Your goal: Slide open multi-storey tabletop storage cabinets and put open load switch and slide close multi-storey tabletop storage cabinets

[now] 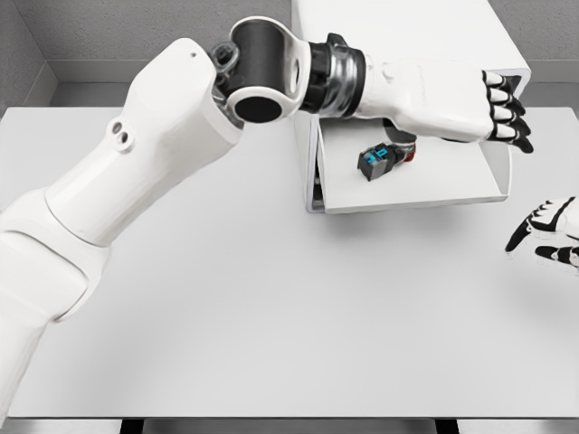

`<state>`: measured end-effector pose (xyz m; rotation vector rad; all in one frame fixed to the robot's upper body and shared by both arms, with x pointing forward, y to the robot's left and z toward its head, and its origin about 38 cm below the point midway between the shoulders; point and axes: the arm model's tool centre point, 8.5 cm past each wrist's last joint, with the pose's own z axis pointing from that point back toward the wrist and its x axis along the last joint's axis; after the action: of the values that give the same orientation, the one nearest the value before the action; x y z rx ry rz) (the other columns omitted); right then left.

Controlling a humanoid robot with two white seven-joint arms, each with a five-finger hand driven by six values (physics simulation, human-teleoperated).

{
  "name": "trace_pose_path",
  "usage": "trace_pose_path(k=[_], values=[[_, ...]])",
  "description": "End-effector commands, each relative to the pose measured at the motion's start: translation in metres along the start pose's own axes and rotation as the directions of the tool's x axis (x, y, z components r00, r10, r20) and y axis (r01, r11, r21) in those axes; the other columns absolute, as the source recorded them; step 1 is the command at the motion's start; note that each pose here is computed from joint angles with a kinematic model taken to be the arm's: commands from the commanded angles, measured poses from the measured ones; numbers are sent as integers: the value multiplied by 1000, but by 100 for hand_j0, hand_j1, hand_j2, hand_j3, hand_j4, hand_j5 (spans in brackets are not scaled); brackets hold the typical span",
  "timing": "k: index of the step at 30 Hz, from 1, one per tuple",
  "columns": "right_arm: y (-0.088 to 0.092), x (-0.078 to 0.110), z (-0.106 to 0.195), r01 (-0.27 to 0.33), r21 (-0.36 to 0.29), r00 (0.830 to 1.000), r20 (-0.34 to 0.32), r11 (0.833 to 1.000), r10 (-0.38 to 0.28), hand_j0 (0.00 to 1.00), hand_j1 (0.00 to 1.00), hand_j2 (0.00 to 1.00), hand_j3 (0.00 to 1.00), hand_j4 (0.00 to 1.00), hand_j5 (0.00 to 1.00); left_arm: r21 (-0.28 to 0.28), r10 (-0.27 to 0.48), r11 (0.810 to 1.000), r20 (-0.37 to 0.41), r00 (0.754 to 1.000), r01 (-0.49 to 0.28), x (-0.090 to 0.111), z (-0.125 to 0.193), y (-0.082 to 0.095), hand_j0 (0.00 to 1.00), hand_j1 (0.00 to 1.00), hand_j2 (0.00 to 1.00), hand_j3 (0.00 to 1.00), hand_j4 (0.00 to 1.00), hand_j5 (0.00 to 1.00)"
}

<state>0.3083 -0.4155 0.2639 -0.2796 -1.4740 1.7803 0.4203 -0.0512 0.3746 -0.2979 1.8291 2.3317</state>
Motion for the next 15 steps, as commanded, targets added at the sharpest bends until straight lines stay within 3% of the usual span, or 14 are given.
trace_pose_path(k=[1, 2, 3, 5, 6, 7, 8, 9, 10, 12, 13, 14, 15], values=[[17, 2, -12, 37, 43, 999, 30, 998, -39, 56, 56, 56, 56, 56, 56, 83, 58, 995, 53, 997, -63, 5, 35, 13, 100, 100, 100, 100, 100, 100], [15, 3, -16, 34, 44, 999, 41, 998, -36, 56, 56, 56, 56, 56, 56, 111, 98, 988, 63, 993, -105, 3, 59, 15, 100, 100, 100, 100, 100, 100], [15, 4, -20, 31, 49, 998, 50, 998, -34, 56, 56, 56, 56, 56, 56, 155, 149, 976, 56, 987, -155, -2, 107, 20, 100, 100, 100, 100, 100, 100], [15, 5, -22, 29, 50, 998, 56, 998, -32, 56, 56, 56, 56, 56, 56, 215, 335, 927, -111, 936, -307, -23, 250, 6, 100, 100, 100, 100, 100, 100], [13, 5, -22, 26, 48, 998, 57, 999, -29, 56, 56, 56, 56, 56, 56, 210, 387, 917, -262, 884, -339, -21, 324, -5, 100, 100, 100, 100, 100, 100], [12, 5, -22, 23, 45, 998, 58, 999, -25, 56, 56, 56, 56, 56, 56, 169, 437, 898, -446, 781, -406, -8, 399, -37, 100, 100, 100, 100, 100, 100], [11, 5, -24, 22, 46, 998, 61, 999, -24, 56, 56, 56, 56, 56, 56, 162, 479, 861, -579, 660, -482, 2, 455, -69, 100, 100, 100, 100, 100, 100], [11, 7, -29, 19, 51, 997, 75, 999, -22, 56, 56, 56, 56, 56, 56, 197, 530, 812, -643, 553, -549, 5, 485, -104, 100, 100, 100, 100, 100, 100], [12, 9, -36, 16, 60, 995, 94, 998, -22, 56, 56, 56, 56, 56, 56, 210, 542, 795, -668, 510, -569, 6, 497, -117, 100, 100, 100, 100, 100, 100], [14, 11, -44, 18, 74, 993, 114, 997, -26, 56, 56, 56, 56, 56, 56, 198, 572, 753, -669, 475, -628, 15, 493, -147, 100, 100, 100, 100, 100, 100], [15, 12, -47, 18, 78, 992, 121, 997, -28, 56, 56, 56, 56, 56, 56, 181, 613, 703, -645, 457, -688, 24, 476, -179, 100, 100, 100, 100, 100, 100], [15, 12, -47, 17, 79, 992, 123, 997, -27, 56, 56, 56, 56, 56, 56, 152, 630, 689, -608, 482, -709, 25, 450, -193, 100, 100, 100, 100, 100, 100], [14, 12, -47, 16, 78, 992, 123, 997, -26, 56, 56, 56, 56, 56, 56, 115, 632, 705, -550, 546, -700, 26, 420, -187, 100, 100, 100, 100, 100, 100]])
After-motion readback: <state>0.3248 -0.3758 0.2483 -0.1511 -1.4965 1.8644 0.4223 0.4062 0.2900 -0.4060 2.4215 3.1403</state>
